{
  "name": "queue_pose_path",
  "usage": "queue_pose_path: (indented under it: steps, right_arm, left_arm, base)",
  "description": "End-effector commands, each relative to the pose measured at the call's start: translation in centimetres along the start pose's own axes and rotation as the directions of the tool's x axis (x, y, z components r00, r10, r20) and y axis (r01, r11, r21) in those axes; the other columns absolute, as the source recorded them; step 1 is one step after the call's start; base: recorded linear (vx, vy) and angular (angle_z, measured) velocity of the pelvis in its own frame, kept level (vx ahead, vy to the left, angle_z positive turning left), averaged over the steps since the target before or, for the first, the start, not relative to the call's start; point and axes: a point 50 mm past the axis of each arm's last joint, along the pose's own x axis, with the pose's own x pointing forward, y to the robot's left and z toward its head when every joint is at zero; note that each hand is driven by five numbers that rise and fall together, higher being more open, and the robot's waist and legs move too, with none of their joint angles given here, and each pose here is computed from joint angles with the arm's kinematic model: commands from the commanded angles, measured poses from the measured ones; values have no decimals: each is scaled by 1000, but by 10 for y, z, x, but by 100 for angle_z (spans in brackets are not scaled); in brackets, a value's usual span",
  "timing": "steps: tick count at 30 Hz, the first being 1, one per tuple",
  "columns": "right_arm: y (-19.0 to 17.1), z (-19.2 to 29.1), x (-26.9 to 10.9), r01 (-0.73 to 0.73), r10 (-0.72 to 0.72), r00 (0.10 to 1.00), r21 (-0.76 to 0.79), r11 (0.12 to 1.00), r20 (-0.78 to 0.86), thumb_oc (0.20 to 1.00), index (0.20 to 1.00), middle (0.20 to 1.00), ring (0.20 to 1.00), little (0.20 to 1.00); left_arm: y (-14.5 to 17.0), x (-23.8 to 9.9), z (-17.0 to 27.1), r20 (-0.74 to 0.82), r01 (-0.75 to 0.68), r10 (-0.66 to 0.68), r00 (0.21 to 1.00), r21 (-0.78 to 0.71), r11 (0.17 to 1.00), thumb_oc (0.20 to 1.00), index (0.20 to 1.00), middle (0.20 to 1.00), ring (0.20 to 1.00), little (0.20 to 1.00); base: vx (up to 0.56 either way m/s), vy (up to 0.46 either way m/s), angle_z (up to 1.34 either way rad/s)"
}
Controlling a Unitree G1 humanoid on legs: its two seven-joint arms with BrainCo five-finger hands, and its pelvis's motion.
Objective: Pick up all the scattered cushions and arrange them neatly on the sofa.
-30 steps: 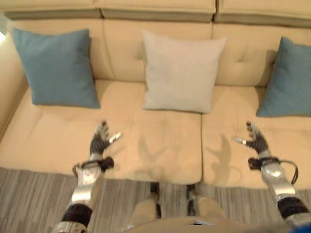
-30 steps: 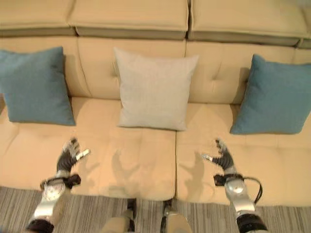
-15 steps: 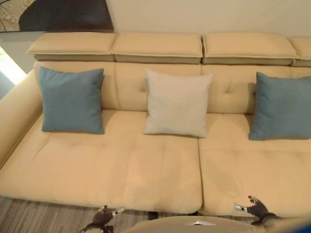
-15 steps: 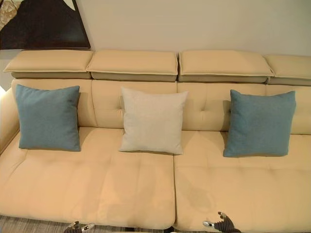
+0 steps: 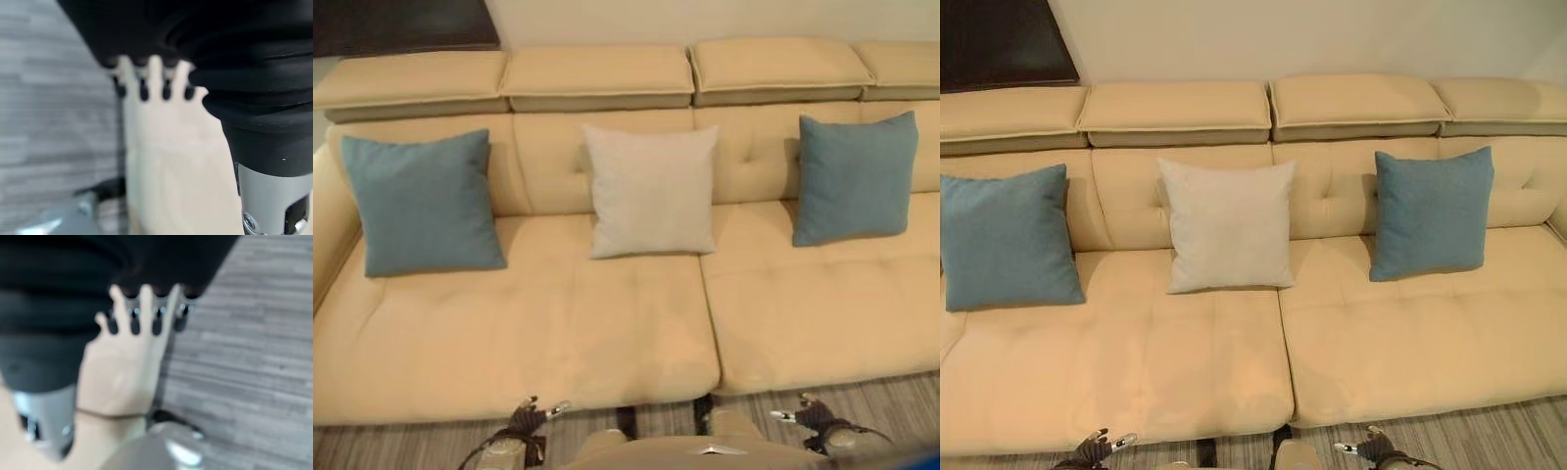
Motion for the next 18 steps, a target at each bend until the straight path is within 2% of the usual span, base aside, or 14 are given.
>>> queue_pose_path:
  steps: [1,3,4,10,18]
  right_arm:
    - [-6,4,0,-1,2,1000,-42,999,25,1000,1000,1000,1000,1000]
    - [-5,6,1,-8,9,1000,-41,999,24,1000,1000,1000,1000,1000]
    - [-5,9,1,-10,12,999,-58,998,29,1000,1000,1000,1000,1000]
    - [-12,7,1,-2,4,1000,-75,997,19,1000,1000,1000,1000,1000]
    - [-16,-13,-3,-8,3,999,-97,995,-49,1000,1000,1000,1000,1000]
  left_arm:
    - [27,5,24,22,-49,49,999,20,999,1000,1000,1000,1000,1000]
    - [28,6,32,42,-44,43,998,21,999,1000,1000,1000,1000,1000]
    - [28,9,55,90,-42,40,995,15,999,1000,1000,1000,1000,1000]
    - [28,10,71,116,-32,30,993,19,999,1000,1000,1000,1000,1000]
    - [31,10,70,104,-31,34,994,-32,999,1000,1000,1000,1000,1000]
  base:
    - [-35,-79,4]
    - [-146,-151,4]
    - [-232,-198,12]
    - [-175,-75,20]
    - [-35,65,-1]
